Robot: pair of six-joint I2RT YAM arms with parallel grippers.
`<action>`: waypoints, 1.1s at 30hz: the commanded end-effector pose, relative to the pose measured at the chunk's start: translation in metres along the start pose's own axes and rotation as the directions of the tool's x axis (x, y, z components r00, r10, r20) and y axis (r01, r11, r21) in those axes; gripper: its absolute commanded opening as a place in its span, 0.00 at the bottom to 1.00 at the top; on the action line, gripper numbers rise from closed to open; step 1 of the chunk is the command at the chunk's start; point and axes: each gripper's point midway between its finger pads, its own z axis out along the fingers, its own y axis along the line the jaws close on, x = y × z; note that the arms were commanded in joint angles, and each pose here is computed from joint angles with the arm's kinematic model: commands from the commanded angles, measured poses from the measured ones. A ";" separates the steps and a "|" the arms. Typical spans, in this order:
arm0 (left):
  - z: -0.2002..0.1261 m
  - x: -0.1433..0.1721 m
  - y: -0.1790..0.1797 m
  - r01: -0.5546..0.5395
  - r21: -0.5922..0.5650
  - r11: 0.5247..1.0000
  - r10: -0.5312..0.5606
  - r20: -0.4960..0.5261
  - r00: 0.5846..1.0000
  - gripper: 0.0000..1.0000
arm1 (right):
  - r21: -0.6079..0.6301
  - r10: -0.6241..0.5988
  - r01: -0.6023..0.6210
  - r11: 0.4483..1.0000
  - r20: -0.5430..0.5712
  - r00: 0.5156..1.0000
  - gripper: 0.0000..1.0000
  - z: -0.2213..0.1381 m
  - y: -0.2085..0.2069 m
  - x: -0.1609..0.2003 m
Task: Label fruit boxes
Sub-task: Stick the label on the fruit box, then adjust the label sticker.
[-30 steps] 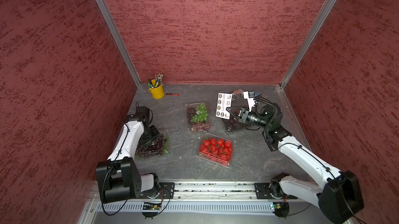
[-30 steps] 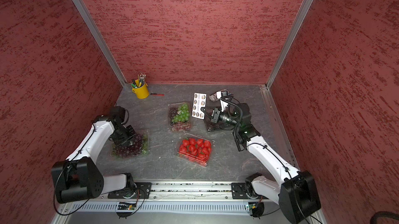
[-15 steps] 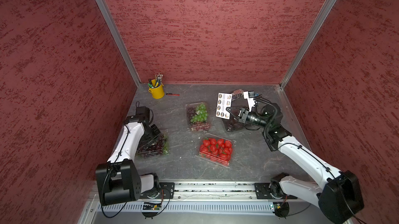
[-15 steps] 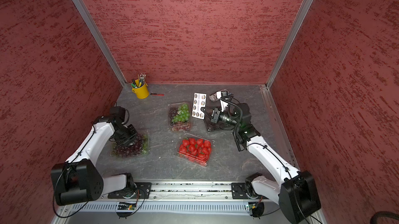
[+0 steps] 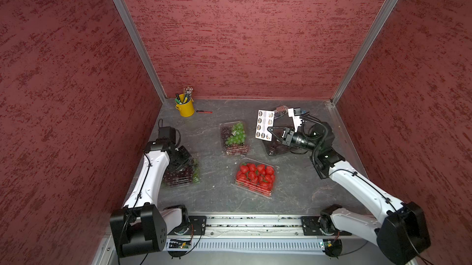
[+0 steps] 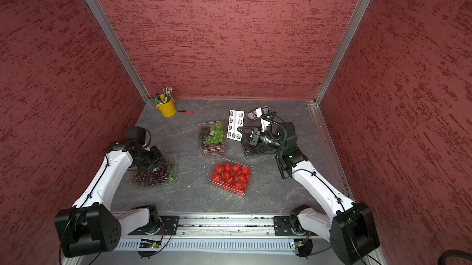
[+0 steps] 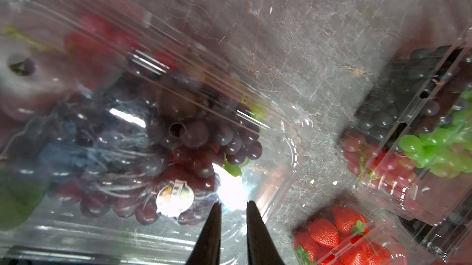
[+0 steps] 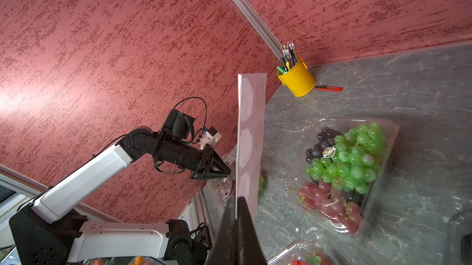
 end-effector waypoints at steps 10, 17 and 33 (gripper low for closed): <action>-0.067 0.016 -0.128 -0.178 0.463 0.868 0.148 0.100 0.984 0.42 | -0.044 -0.015 0.016 0.999 0.038 0.999 0.00 0.006 0.009 -0.017; -0.128 0.031 -0.210 -0.268 0.738 0.619 0.223 0.161 0.961 0.57 | -0.106 0.009 -0.003 0.994 0.063 0.998 0.00 0.015 0.018 -0.035; -0.209 0.075 -0.304 -0.314 0.941 0.122 0.397 0.244 0.885 0.72 | -0.375 0.116 -0.063 0.925 0.120 0.986 0.00 0.028 0.062 -0.083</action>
